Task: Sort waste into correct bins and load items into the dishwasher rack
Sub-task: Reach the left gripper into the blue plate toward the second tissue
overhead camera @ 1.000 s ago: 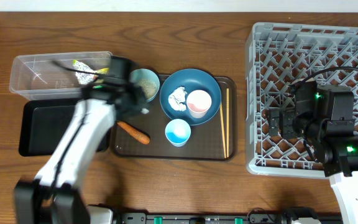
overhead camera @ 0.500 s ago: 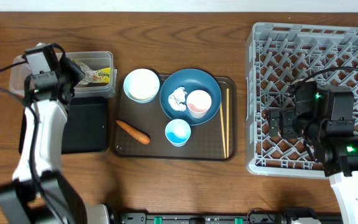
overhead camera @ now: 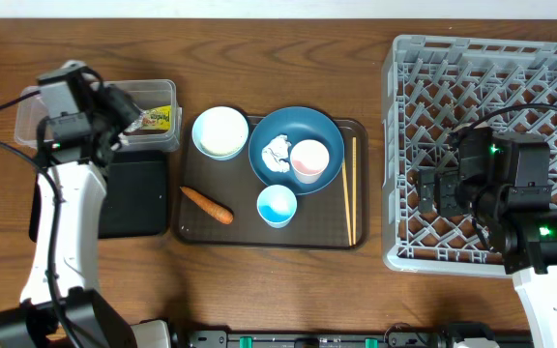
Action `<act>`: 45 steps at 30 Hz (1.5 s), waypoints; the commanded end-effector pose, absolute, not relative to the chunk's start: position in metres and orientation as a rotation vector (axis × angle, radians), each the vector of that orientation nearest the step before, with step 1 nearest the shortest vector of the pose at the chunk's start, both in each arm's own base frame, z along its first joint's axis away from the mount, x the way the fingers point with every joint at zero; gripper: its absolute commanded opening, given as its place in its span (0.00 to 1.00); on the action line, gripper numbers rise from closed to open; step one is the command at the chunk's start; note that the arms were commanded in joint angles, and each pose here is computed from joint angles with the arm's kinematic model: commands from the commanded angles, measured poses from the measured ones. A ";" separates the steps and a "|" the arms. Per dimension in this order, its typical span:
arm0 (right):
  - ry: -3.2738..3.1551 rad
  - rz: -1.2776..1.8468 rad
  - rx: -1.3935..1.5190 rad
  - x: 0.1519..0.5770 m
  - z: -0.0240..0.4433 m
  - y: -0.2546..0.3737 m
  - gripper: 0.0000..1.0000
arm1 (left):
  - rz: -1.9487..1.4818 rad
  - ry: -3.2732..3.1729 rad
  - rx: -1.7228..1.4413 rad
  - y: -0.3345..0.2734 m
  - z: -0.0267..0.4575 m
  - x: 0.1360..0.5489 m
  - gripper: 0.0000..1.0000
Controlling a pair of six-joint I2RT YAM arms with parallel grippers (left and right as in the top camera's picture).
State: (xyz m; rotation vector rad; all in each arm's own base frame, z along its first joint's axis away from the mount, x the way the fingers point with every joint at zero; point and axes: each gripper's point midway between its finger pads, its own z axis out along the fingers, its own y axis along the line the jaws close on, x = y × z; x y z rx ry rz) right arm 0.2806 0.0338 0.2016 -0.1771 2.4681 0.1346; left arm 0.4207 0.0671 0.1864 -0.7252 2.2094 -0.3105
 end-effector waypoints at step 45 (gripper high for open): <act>2.491 0.137 -0.156 0.276 0.203 0.032 0.99 | -0.426 2.677 0.217 -0.198 0.029 0.400 0.52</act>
